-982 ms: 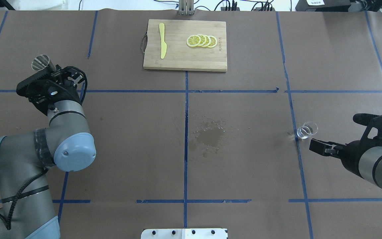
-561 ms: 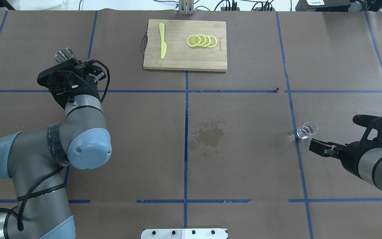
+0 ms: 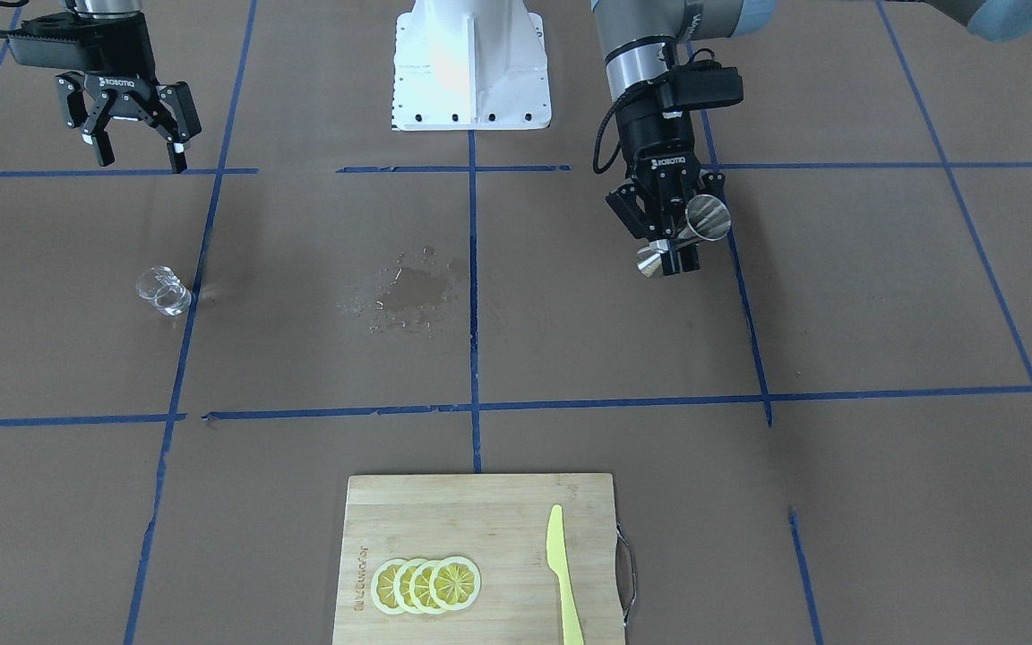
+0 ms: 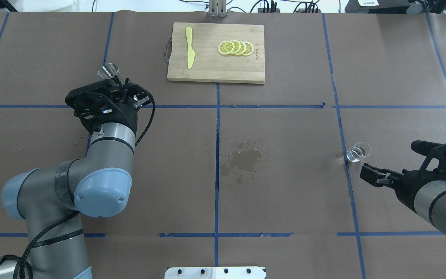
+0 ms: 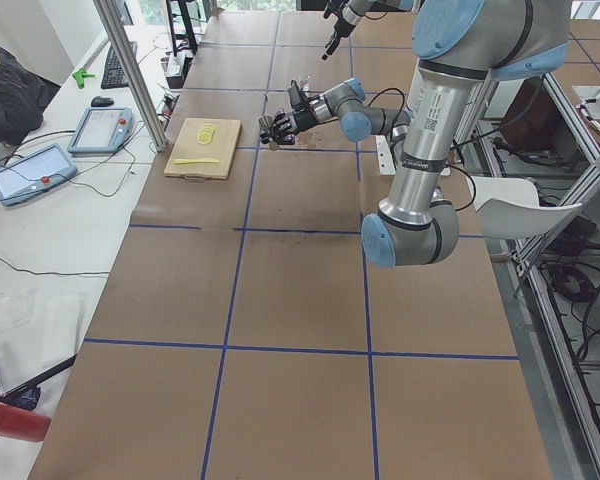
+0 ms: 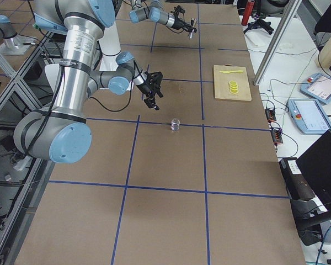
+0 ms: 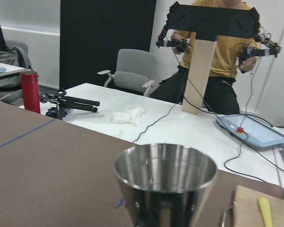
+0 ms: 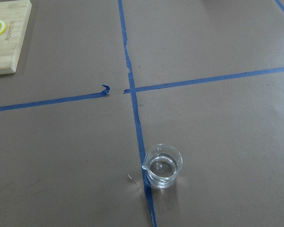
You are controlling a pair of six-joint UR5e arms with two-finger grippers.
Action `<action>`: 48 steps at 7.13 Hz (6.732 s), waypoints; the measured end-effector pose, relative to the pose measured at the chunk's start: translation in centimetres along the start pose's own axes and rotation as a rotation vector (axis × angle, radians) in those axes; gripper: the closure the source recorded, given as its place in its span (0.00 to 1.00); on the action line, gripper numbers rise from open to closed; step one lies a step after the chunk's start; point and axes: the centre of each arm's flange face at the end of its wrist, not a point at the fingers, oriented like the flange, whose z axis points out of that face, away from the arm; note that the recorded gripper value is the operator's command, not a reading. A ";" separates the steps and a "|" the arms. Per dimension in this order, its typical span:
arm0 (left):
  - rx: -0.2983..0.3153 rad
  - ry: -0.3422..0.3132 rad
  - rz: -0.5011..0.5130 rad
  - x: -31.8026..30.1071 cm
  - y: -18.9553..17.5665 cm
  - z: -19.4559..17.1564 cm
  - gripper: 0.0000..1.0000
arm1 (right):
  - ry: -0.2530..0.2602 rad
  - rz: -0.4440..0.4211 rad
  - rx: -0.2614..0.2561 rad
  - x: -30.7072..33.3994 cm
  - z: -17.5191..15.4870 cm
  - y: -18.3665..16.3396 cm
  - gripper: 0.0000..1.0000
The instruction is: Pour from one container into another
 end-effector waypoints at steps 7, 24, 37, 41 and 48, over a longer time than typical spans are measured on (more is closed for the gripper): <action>-0.060 0.448 0.068 -3.0 5.0 -0.3 1.00 | 0.033 -0.046 0.233 0.8 4.4 4.9 0.01; -0.095 0.422 0.137 -3.8 8.9 0.6 1.00 | 0.114 -0.110 0.624 0.3 19.0 9.6 0.01; -0.096 0.424 0.138 -3.8 8.8 0.5 1.00 | 0.142 -0.069 0.611 -0.6 21.1 8.7 0.13; -0.096 0.423 0.139 -3.8 8.8 0.5 1.00 | 0.150 -0.061 0.599 -0.5 21.3 8.4 0.32; -0.094 0.426 0.144 -3.8 8.7 0.3 1.00 | 0.154 -0.049 0.583 -0.5 20.9 7.8 1.00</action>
